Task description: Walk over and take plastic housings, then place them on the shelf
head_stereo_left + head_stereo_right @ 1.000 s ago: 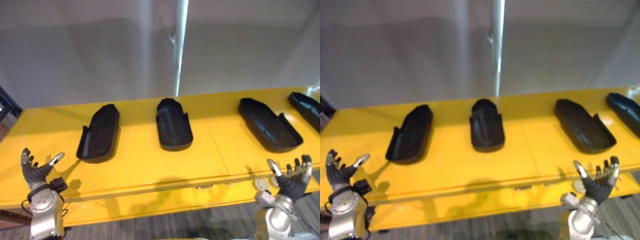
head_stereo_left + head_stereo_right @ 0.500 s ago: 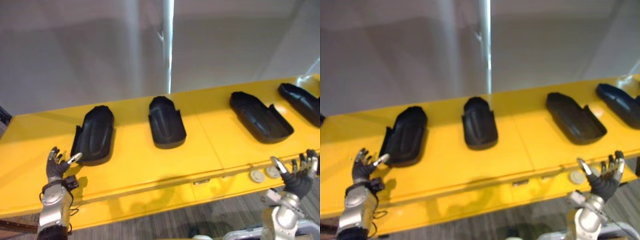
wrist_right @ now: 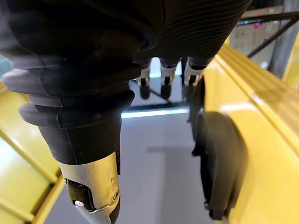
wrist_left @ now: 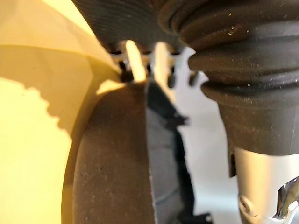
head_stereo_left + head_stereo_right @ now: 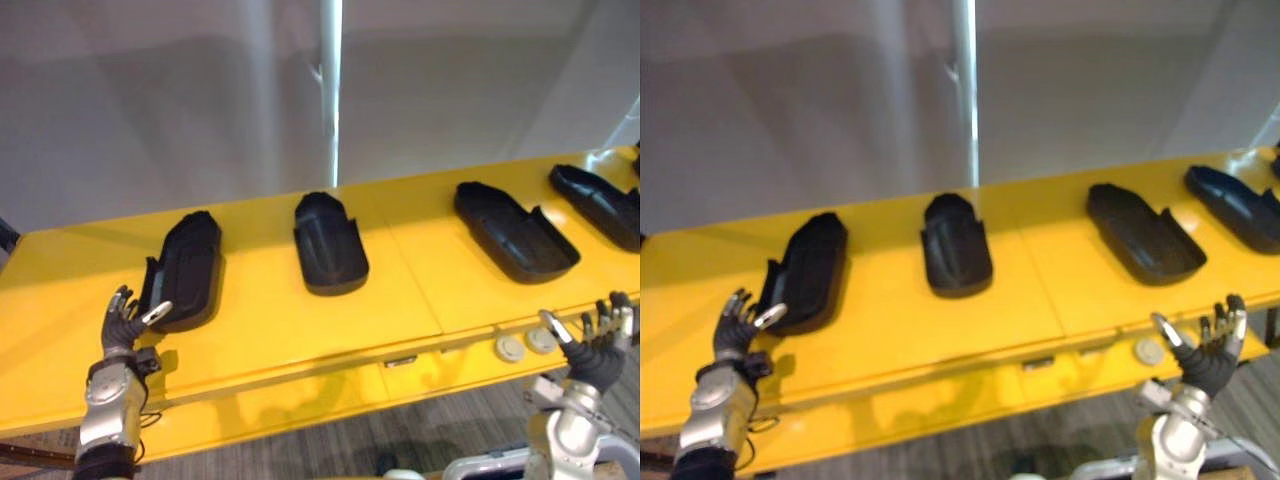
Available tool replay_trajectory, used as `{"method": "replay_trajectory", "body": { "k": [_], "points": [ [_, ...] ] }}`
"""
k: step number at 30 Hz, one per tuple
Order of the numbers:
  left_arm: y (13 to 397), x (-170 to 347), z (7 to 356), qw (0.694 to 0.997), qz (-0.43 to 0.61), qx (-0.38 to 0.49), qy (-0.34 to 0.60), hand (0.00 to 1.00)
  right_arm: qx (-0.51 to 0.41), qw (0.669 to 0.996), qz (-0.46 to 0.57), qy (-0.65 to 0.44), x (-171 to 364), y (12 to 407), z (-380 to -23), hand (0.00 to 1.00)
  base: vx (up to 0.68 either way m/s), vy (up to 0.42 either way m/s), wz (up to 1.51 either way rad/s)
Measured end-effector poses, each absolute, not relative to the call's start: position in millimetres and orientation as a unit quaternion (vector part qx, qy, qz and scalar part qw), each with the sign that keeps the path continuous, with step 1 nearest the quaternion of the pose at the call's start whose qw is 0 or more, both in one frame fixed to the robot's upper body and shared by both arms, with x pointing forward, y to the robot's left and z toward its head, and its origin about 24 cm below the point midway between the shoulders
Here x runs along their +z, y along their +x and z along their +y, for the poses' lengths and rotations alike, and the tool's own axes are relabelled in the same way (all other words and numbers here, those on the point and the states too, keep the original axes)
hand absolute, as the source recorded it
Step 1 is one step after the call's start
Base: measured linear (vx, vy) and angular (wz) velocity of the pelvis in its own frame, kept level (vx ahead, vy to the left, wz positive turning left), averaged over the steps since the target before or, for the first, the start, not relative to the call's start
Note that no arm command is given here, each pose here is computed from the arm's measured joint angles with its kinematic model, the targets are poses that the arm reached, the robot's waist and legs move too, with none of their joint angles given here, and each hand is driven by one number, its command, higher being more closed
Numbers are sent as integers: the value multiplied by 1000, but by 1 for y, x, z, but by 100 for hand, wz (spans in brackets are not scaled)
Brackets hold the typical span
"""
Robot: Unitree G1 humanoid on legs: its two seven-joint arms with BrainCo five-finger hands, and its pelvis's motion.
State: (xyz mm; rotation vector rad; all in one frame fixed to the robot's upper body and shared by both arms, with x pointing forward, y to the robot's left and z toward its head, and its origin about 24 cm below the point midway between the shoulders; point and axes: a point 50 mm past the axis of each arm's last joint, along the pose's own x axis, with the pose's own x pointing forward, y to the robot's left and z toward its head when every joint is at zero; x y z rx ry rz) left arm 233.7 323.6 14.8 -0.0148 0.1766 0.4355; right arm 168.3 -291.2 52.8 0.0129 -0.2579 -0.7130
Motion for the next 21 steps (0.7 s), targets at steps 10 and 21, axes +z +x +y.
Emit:
{"method": "replay_trajectory", "body": {
  "k": [10,21],
  "points": [
    [237,17,322,980,88,179,-9,0,-346,930,-123,6,52,170,-291,0,-14,-2,0],
    [239,18,320,983,86,162,-11,0,-342,932,-120,7,51,171,-290,0,0,0,0]
  ]
}}
